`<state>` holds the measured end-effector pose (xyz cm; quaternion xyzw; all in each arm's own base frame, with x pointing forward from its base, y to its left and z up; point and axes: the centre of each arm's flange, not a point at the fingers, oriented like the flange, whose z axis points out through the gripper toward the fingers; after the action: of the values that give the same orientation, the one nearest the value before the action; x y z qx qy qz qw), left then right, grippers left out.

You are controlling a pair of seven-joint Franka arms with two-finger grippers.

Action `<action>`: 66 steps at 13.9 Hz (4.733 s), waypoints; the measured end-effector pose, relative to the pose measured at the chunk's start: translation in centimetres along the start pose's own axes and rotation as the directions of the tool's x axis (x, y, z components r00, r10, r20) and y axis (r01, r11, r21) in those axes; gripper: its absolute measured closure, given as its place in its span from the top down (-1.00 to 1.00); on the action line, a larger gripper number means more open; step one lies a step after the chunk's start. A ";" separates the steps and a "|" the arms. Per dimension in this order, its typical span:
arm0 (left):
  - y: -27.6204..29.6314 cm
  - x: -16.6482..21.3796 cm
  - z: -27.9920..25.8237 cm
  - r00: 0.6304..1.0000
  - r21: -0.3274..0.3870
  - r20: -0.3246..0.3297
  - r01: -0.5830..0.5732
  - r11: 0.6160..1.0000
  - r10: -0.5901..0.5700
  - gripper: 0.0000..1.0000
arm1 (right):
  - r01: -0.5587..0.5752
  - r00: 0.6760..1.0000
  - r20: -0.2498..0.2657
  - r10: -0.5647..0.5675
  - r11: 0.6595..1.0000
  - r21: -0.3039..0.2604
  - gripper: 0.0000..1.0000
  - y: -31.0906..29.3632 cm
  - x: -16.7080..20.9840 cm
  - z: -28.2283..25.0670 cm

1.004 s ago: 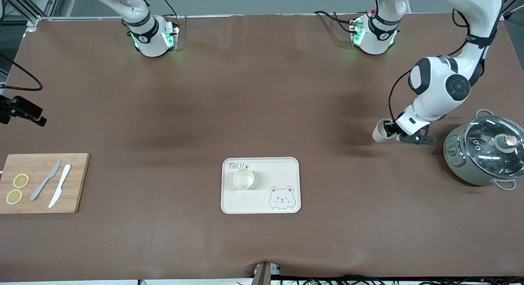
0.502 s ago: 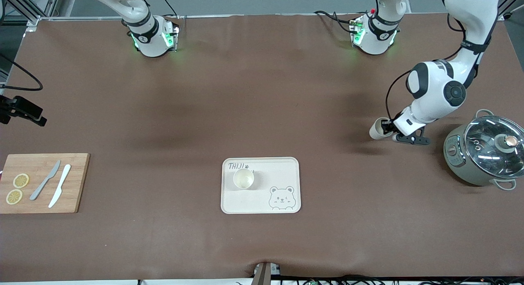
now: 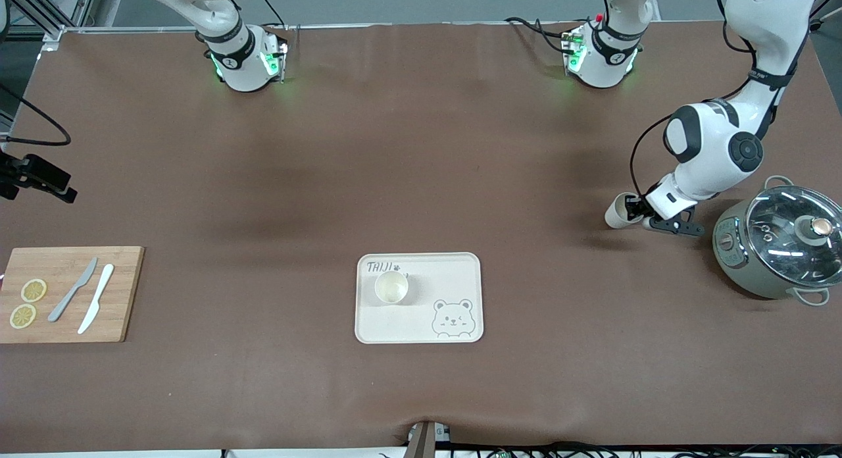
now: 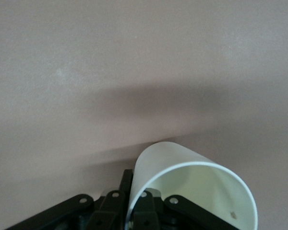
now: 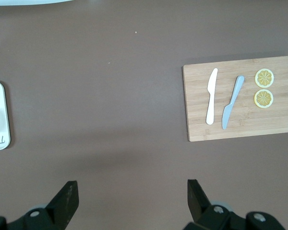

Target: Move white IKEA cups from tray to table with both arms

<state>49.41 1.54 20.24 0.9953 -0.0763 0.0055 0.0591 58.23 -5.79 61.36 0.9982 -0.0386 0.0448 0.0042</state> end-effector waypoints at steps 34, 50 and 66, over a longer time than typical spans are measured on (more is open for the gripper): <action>16.4 15.3 -26.5 0.990 0.090 -0.018 0.142 0.986 -0.141 1.00 | -0.019 1.000 0.025 0.018 0.999 0.035 1.00 -15.8 -0.7 1.5; 9.3 10.9 -40.2 0.994 0.149 0.006 0.110 0.983 -0.113 1.00 | -0.112 0.993 -0.015 0.117 0.977 0.183 1.00 -46.6 -1.5 27.6; 11.5 8.6 -43.3 0.995 0.136 -0.006 0.096 0.986 -0.096 1.00 | -0.058 0.994 -0.083 0.066 0.993 0.102 1.00 -46.3 -1.2 38.2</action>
<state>56.08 -5.89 64.79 0.9996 -0.0276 0.0075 -0.0087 64.05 40.04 23.01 0.9927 -0.0670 0.0897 -0.0451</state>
